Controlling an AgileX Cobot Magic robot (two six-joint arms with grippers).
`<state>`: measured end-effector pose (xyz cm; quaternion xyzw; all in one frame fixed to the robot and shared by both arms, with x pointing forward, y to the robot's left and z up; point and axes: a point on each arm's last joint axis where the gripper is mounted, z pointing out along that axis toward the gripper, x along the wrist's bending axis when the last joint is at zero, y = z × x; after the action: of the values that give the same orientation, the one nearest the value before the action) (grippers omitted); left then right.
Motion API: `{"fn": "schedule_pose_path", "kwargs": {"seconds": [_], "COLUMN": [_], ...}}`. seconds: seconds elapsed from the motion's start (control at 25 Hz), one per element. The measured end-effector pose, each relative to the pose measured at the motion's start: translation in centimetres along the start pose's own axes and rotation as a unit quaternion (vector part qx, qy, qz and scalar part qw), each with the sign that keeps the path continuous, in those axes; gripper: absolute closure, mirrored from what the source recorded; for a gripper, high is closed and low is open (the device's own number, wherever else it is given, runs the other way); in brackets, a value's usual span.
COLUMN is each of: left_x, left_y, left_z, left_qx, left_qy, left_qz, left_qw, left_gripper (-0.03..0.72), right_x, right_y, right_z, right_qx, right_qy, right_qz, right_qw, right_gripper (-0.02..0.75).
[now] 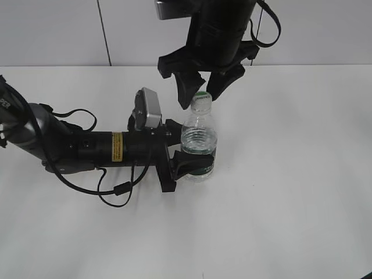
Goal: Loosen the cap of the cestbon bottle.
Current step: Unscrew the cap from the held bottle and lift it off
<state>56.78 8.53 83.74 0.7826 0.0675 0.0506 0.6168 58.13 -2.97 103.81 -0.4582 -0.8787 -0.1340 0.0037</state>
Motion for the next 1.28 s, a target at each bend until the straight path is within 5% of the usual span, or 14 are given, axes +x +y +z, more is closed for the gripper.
{"fn": "schedule_pose_path", "kwargs": {"seconds": [0.16,0.44,0.64,0.96,1.28], "left_x": [0.00,0.00,0.00,0.00,0.02], "left_y": [0.00,0.00,0.00,0.00,0.01], "left_z": [0.00,0.00,0.00,0.00,0.00], "left_qx": [0.000,0.000,0.000,0.000,0.000], "left_qy": [0.000,0.000,0.000,0.000,0.001], "left_qz": [0.000,0.000,0.000,0.000,-0.002], "left_qw": [1.000,1.000,1.000,1.000,1.000], "left_gripper": [0.276,0.276,0.276,0.276,0.276], "right_x": [-0.07,-0.12,-0.07,0.02,0.08], "right_y": [0.00,0.00,0.00,-0.04,-0.08], "right_z": [0.00,0.00,0.00,-0.05,-0.07], "right_qx": [0.000,0.000,0.001,0.001,0.002], "right_qy": [-0.004,-0.007,-0.004,0.001,0.001], "right_qz": [-0.001,-0.040,-0.172,-0.466,-0.618], "right_qw": [1.000,0.999,0.985,0.885,0.786], "right_gripper": [0.430,0.438,0.438,0.438,0.438]}}
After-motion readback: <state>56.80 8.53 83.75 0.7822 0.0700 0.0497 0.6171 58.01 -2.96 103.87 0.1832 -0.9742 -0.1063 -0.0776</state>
